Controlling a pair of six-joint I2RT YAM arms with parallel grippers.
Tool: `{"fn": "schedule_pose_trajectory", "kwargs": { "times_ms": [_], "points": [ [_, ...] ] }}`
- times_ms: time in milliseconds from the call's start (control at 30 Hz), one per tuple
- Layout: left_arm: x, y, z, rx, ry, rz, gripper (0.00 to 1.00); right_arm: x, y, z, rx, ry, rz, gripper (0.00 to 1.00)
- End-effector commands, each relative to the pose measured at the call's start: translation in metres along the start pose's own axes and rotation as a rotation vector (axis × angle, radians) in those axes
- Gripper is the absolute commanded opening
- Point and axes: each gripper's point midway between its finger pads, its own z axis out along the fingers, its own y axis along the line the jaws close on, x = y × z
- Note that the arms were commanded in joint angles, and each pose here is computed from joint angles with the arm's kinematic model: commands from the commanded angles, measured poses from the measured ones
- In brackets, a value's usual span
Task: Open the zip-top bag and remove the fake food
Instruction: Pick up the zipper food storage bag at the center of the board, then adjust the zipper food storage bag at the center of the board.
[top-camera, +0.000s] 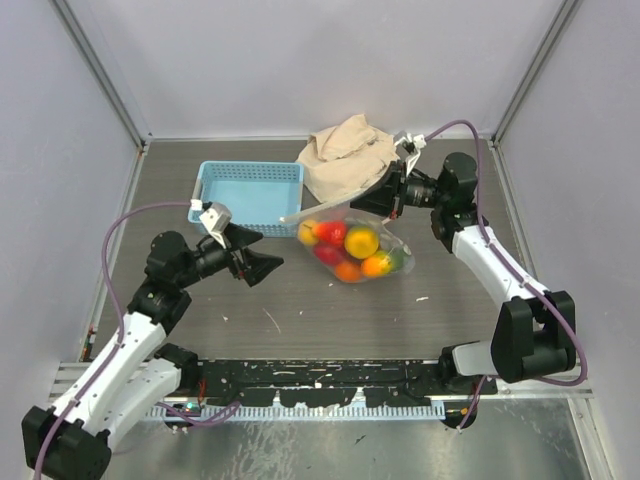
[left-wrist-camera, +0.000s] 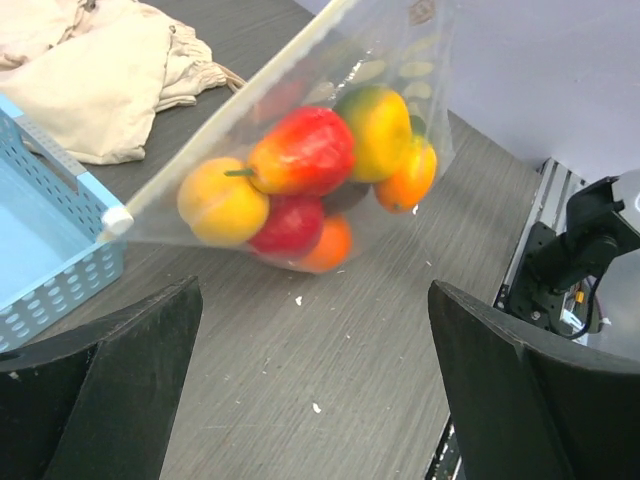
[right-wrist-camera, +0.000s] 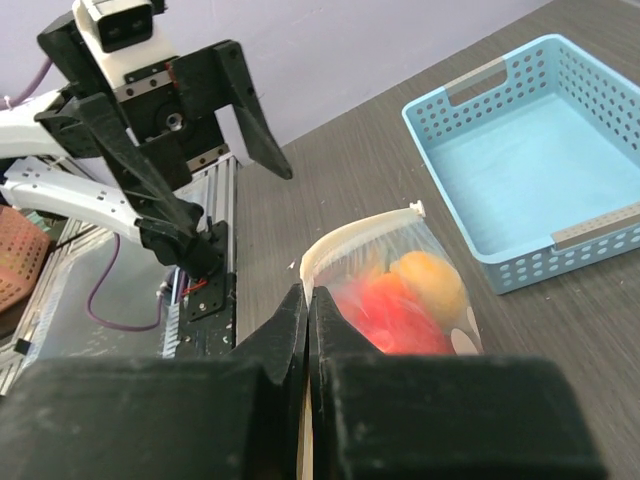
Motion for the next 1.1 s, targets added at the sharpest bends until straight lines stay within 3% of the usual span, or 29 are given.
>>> {"fn": "schedule_pose_trajectory", "kwargs": {
  "times_ms": [0,133,267,500,633,1067],
  "points": [
    [-0.031,-0.001,0.013,0.059,-0.069,0.179,0.96,0.002,0.011,0.001,-0.043,0.008,-0.052,0.01],
    [-0.041,0.001,0.029,0.112,-0.042,0.224,0.95,0.007,0.018,0.001,-0.066,0.020,-0.055,0.01],
    [-0.043,0.001,0.051,0.216,0.010,0.230,0.85,0.009,0.021,0.002,-0.079,0.025,-0.059,0.01],
    [-0.030,0.007,0.088,0.378,0.136,0.108,0.72,0.009,0.024,0.002,-0.083,0.027,-0.060,0.01],
    [-0.019,0.003,0.098,0.422,0.123,0.202,0.70,0.010,0.023,0.003,-0.087,0.030,-0.054,0.01],
    [0.008,0.005,0.115,0.455,0.180,0.202,0.18,0.008,0.023,0.004,-0.082,0.030,-0.043,0.01]
  ]
}}
